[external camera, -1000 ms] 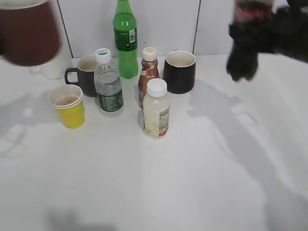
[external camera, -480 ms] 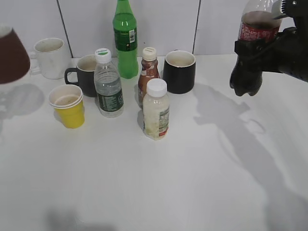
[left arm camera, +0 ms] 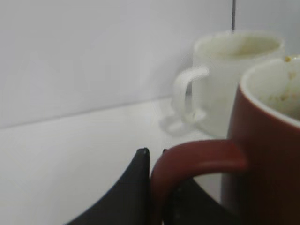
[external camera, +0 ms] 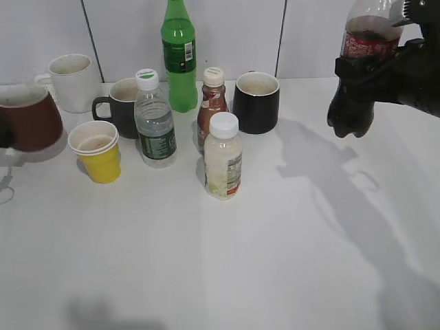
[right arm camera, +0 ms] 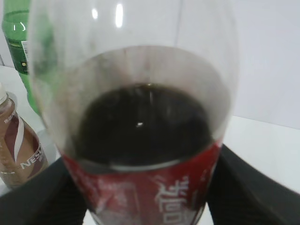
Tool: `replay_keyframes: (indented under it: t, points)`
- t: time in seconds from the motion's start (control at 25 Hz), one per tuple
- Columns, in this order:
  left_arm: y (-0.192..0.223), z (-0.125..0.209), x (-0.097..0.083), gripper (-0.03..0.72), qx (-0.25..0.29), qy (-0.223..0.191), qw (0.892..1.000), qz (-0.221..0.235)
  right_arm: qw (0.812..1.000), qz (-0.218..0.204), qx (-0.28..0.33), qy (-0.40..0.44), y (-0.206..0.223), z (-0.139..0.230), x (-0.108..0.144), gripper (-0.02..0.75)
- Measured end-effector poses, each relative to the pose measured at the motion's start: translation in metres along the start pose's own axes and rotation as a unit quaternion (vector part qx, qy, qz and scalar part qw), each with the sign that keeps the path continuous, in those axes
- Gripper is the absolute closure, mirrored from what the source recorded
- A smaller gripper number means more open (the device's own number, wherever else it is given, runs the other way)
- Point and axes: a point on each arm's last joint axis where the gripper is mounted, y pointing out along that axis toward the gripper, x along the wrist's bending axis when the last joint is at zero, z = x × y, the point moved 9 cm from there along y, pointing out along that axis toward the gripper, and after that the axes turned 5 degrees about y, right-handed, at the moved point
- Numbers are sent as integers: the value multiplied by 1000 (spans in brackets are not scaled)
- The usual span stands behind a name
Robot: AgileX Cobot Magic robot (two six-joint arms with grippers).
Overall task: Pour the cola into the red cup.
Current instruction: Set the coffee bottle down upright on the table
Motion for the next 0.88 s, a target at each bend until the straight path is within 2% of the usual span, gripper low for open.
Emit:
replay_keyframes:
  t: [0.4,0.88]
  points:
    - [19,33,-1,645,12,3,1000,4,1000,0,0,1,0,0,0,251]
    - [19,36,-3,645,3,0,1000,6,1000,0,0,2,0,0,0,251]
